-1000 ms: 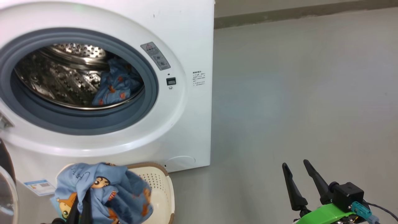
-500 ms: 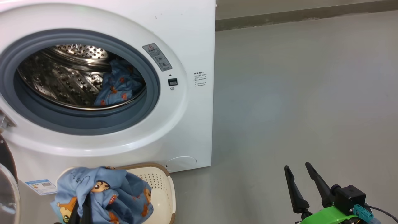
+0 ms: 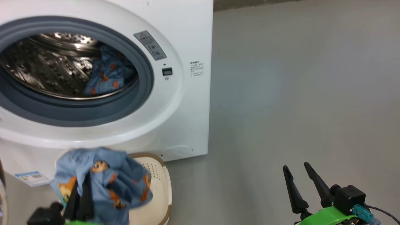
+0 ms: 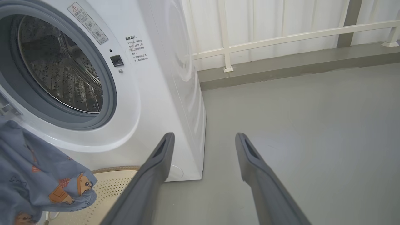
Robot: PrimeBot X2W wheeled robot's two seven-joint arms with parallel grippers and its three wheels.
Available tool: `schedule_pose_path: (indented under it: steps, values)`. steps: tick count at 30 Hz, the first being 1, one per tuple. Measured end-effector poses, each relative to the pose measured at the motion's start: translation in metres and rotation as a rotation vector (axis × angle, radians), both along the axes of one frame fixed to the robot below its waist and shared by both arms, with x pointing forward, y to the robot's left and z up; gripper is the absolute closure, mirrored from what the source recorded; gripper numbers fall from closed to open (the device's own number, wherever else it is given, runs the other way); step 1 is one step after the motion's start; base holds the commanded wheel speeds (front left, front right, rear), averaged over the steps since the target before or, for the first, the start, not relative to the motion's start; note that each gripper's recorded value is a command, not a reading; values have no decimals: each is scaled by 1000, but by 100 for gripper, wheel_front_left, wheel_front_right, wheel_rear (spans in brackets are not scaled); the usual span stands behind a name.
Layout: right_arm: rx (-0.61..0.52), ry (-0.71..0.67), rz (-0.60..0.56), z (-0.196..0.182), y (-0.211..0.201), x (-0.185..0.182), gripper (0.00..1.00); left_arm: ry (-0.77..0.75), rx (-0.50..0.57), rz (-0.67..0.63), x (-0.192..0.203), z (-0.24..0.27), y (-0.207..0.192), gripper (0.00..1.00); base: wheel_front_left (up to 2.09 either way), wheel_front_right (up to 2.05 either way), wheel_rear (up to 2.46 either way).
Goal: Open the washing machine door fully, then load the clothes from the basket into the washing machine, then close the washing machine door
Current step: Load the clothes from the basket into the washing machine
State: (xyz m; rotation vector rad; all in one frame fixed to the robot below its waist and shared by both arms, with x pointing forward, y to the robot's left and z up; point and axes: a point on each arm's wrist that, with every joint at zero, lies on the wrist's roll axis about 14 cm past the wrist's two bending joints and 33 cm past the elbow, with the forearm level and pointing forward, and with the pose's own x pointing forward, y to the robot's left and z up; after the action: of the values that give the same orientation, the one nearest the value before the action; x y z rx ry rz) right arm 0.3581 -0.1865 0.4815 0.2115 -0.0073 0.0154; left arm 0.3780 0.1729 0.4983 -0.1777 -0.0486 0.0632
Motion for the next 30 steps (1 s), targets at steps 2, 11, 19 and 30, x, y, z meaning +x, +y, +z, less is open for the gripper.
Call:
schedule_pose_path:
  steps: [2, 11, 19, 30]
  values:
    - [0, 16, -4, -5, -1, 2, 0, -15, -9, -5, 13, 4, -3, 100, 0, 0, 0]
    - [-6, 23, -12, -9, -7, 30, 0, -118, -12, -18, 89, 29, -4, 100, 0, 0, 0]
    - [-13, 56, -19, -24, -12, 51, 0, -161, -6, -46, 156, 34, -10, 100, 0, 0, 0]
    - [-4, 130, -21, -57, -15, 73, 0, -149, 34, -87, 230, 14, -22, 100, 0, 0, 0]
